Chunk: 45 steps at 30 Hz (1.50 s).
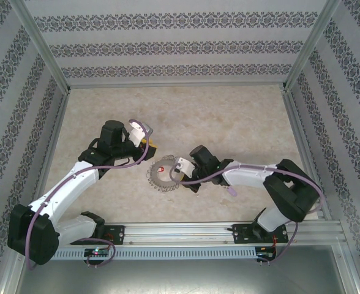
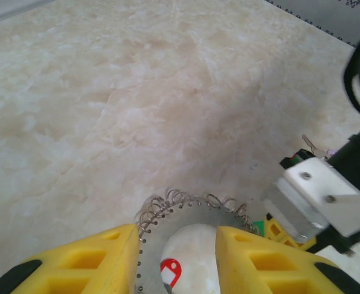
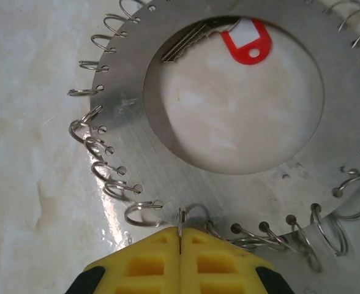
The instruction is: Put the keys on the keyring
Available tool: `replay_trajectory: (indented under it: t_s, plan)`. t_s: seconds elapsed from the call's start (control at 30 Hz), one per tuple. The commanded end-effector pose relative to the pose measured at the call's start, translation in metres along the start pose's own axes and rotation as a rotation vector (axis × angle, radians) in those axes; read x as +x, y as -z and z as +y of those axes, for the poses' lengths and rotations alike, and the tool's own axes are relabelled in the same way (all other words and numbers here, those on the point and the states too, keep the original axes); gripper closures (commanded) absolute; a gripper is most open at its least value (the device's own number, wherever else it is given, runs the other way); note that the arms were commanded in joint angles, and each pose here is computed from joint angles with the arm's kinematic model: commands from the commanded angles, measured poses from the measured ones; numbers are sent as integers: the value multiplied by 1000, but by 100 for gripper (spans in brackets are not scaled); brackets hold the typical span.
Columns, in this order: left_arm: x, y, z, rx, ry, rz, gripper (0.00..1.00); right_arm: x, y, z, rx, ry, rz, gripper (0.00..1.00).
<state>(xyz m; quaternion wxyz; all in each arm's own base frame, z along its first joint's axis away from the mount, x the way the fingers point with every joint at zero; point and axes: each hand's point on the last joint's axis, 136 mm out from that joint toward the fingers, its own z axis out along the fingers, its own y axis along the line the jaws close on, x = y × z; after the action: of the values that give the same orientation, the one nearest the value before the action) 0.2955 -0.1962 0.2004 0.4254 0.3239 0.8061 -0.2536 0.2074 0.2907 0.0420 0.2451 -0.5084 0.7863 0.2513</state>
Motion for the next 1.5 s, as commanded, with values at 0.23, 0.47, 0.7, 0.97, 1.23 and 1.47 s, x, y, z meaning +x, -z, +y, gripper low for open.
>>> replay_trajectory:
  t_s: [0.23,0.47,0.7,0.97,1.23,1.47]
  plan:
    - [-31,17,-14,43,-127,-136,61,-64,76,-6,182,272,-259,100]
    - [-46,35,-47,173,-278,-204,59,-92,135,12,98,407,-360,100]
    - [-43,35,-80,321,-432,-190,58,-99,154,31,-110,407,-295,100]
    - [-36,19,-103,417,-482,-146,55,-103,147,29,-149,422,-257,100]
    - [-26,5,-114,468,-519,-108,54,-108,138,31,-154,423,-252,100]
    - [-20,-9,-124,513,-515,-114,54,-110,132,28,-139,411,-245,100]
